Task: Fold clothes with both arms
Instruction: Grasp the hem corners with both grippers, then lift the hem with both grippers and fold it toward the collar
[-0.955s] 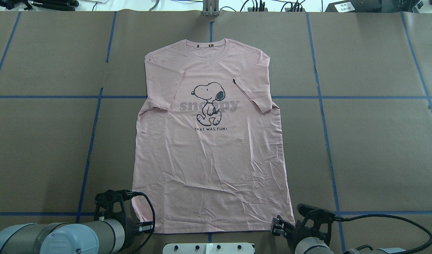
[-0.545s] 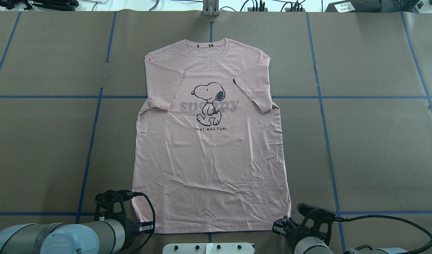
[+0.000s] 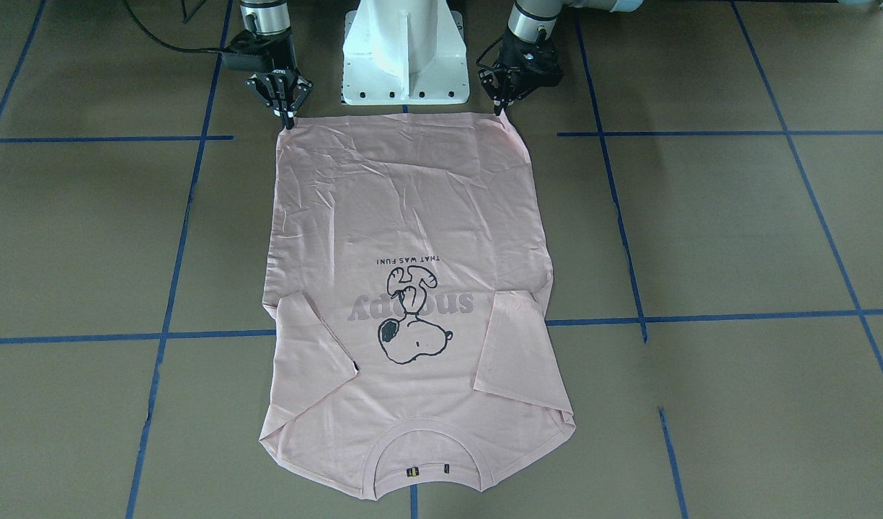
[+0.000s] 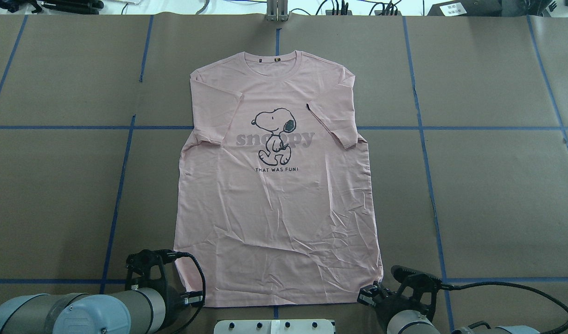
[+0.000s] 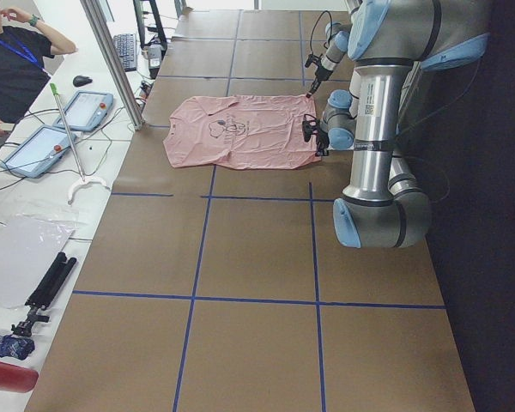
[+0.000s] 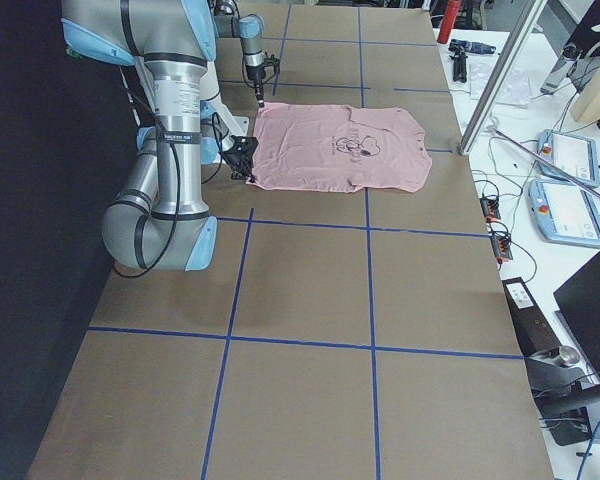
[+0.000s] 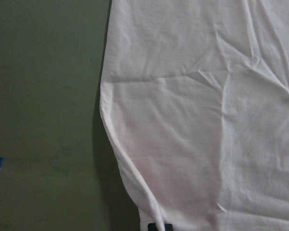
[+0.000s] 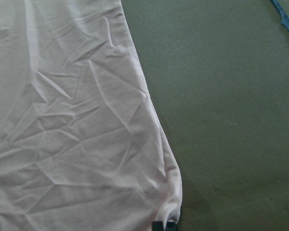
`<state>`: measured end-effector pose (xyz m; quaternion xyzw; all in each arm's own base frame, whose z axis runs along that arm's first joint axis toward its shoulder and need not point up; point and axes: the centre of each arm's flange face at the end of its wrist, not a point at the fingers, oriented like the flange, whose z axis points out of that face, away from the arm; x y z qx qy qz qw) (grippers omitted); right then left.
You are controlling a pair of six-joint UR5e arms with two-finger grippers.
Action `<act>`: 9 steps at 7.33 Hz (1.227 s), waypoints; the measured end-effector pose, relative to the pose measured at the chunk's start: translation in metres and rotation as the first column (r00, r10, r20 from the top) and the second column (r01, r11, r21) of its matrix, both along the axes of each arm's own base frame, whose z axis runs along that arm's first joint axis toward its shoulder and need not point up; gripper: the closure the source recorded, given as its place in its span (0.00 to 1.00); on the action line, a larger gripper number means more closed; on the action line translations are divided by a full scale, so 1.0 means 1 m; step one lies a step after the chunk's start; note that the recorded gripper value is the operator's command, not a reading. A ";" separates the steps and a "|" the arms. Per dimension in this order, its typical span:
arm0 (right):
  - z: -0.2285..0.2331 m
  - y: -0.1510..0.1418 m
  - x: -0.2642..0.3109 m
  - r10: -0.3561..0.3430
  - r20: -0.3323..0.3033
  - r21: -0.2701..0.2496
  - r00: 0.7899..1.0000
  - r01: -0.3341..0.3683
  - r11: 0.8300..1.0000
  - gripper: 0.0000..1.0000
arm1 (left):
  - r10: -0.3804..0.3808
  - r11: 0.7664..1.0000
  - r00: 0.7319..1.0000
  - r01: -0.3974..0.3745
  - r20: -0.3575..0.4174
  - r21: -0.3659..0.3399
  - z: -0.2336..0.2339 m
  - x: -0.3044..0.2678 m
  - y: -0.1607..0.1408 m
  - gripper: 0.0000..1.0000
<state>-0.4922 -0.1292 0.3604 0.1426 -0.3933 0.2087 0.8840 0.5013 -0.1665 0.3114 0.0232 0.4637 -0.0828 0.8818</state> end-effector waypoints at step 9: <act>-0.189 -0.037 0.139 -0.133 0.079 -0.011 0.988 0.134 0.991 1.00 | 0.129 0.991 0.956 -0.119 -0.262 0.054 -0.193 -0.169 -0.029 1.00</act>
